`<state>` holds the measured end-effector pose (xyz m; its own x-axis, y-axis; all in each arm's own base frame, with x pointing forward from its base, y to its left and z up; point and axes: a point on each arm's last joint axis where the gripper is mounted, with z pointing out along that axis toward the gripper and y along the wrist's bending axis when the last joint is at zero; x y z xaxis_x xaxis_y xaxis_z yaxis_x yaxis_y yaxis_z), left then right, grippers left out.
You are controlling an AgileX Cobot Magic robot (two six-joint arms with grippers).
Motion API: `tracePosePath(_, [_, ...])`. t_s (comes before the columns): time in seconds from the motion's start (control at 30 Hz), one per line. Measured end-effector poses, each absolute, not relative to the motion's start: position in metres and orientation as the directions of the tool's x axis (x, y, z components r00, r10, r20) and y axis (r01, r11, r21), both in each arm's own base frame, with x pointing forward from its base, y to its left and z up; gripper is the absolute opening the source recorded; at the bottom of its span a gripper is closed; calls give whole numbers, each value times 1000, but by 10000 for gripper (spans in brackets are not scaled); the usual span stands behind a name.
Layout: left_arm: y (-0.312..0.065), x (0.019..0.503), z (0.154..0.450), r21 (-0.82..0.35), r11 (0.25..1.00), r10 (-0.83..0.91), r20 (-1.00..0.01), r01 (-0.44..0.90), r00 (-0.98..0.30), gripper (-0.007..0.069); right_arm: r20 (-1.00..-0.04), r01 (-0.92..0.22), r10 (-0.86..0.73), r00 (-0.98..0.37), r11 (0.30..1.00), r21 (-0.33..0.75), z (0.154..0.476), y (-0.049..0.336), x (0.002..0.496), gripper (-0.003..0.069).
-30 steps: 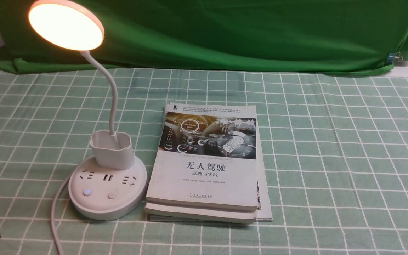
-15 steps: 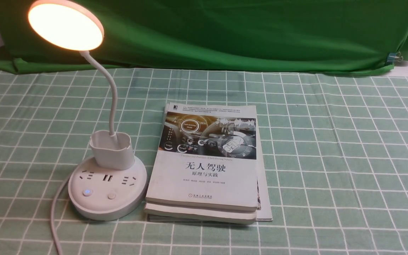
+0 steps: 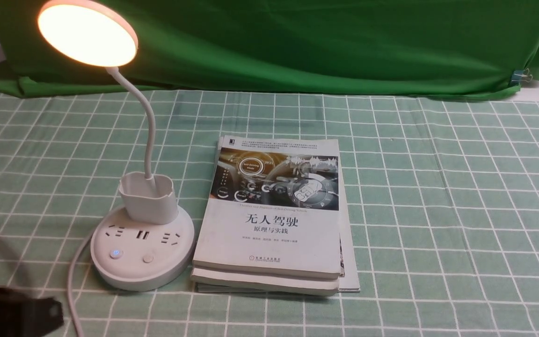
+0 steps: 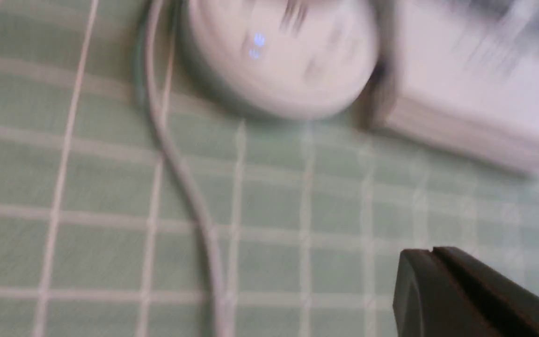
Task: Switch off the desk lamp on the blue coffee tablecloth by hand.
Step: 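Press the power button on the round power strip under the lamp with the left gripper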
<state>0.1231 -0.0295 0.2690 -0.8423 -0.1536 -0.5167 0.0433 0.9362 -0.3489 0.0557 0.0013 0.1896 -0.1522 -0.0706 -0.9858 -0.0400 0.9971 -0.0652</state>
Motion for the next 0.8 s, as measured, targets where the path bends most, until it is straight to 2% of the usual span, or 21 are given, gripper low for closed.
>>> tracePosePath(0.1, [-29, 162, 262, -310, 949, -77, -410, 59, -909, 3, -986, -40, -71, -152, 997, -65, 190, 1, 56, 242])
tracePosePath(0.2, [-32, 190, 254, -288, 954, -27, -361, 84, -932, -5, -986, -40, -71, -152, 997, -65, 190, 1, 56, 242])
tracePosePath(0.27, [-43, 210, 249, -258, 955, 55, -333, 147, -941, -8, -986, -40, -71, -152, 997, -65, 190, 1, 56, 242])
tracePosePath(0.53, [-78, 250, 245, -122, 963, 198, -285, 240, -938, -11, -986, -40, -71, -152, 997, -65, 190, 1, 56, 242])
tracePosePath(0.8, [-89, 289, 225, -98, 961, 233, -207, 257, -950, -11, -986, -40, -71, -152, 997, -65, 190, 1, 56, 242])
